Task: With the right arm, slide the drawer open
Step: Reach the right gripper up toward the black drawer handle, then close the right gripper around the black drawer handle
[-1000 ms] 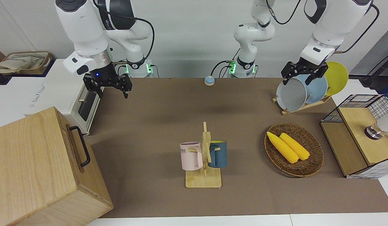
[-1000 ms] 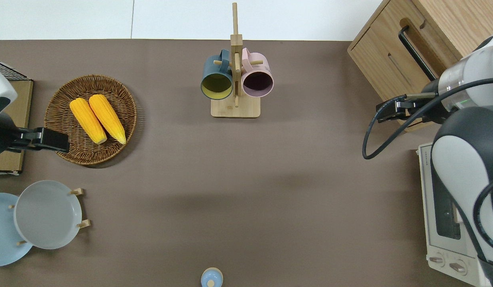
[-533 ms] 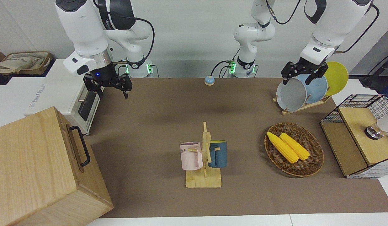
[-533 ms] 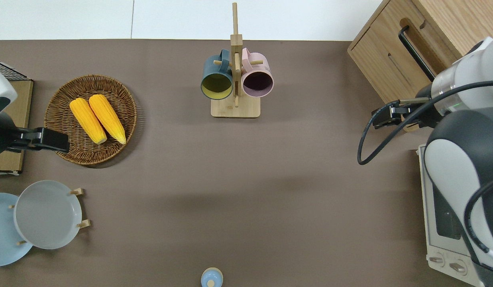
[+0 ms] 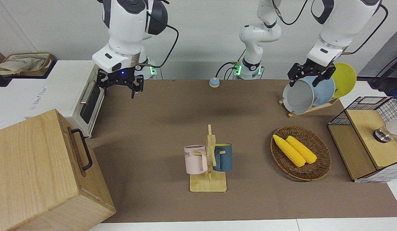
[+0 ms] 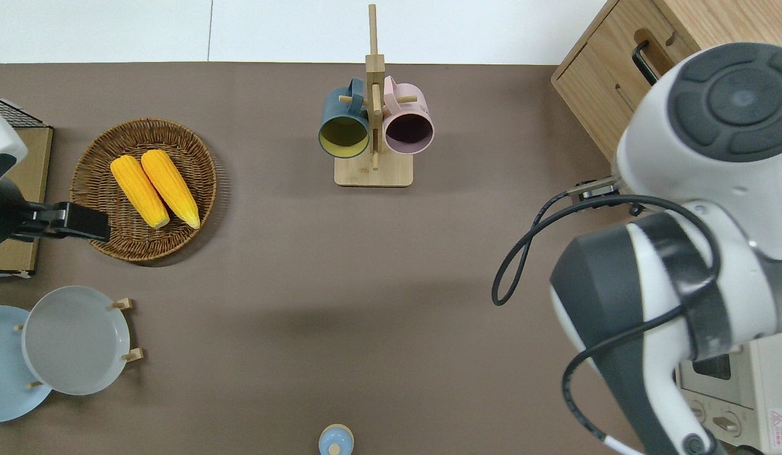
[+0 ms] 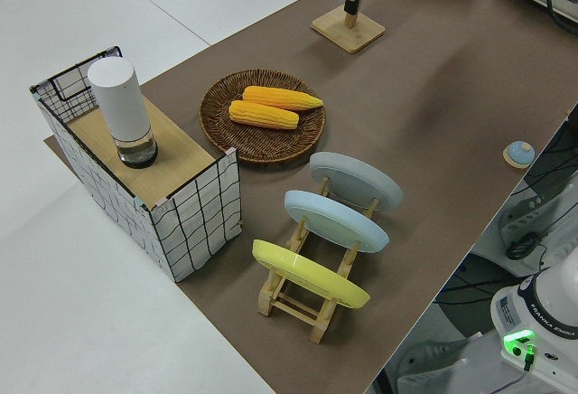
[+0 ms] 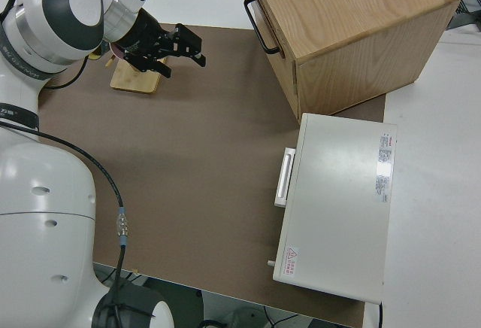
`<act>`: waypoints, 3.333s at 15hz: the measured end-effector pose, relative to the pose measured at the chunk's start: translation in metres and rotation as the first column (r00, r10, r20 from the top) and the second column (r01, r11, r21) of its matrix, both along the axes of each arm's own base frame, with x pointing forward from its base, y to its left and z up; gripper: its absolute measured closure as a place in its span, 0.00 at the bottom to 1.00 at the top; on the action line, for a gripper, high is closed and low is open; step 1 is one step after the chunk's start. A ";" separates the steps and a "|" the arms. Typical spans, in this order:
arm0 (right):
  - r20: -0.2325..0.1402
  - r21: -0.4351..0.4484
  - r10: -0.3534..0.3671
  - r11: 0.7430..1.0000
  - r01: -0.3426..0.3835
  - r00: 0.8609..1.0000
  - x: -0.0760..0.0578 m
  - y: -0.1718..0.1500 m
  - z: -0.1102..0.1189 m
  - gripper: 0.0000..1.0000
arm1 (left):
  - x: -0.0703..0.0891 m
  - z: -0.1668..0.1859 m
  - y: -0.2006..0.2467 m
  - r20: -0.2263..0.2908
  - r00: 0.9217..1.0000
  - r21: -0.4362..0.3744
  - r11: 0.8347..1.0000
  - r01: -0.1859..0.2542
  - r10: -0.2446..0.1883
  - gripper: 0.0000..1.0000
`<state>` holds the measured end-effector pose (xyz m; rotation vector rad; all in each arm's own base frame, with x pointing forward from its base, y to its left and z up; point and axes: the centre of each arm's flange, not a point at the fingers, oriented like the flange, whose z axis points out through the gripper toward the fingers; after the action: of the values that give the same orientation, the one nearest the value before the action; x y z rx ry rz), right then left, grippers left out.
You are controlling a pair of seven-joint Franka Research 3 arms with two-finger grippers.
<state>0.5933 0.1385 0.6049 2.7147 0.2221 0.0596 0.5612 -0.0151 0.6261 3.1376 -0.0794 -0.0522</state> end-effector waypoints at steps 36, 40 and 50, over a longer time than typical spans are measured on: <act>0.086 -0.885 0.435 0.446 -0.131 0.896 0.100 -0.017 -0.194 0.03 | 0.000 0.000 0.000 0.000 1.000 0.000 1.000 0.000 0.000 0.00; 0.078 -0.886 0.452 0.440 -0.146 0.888 0.104 -0.024 -0.199 0.11 | 0.000 0.000 0.000 0.000 1.000 0.000 1.000 0.000 0.000 0.00; 0.092 -0.886 0.464 0.443 -0.141 0.881 0.108 -0.034 -0.207 0.82 | 0.000 0.000 0.000 0.000 1.000 0.000 1.000 0.000 0.000 0.00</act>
<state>0.7013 0.1044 0.3979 1.5627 0.4974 0.3944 0.5612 -0.0151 0.6261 3.1376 -0.0794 -0.0522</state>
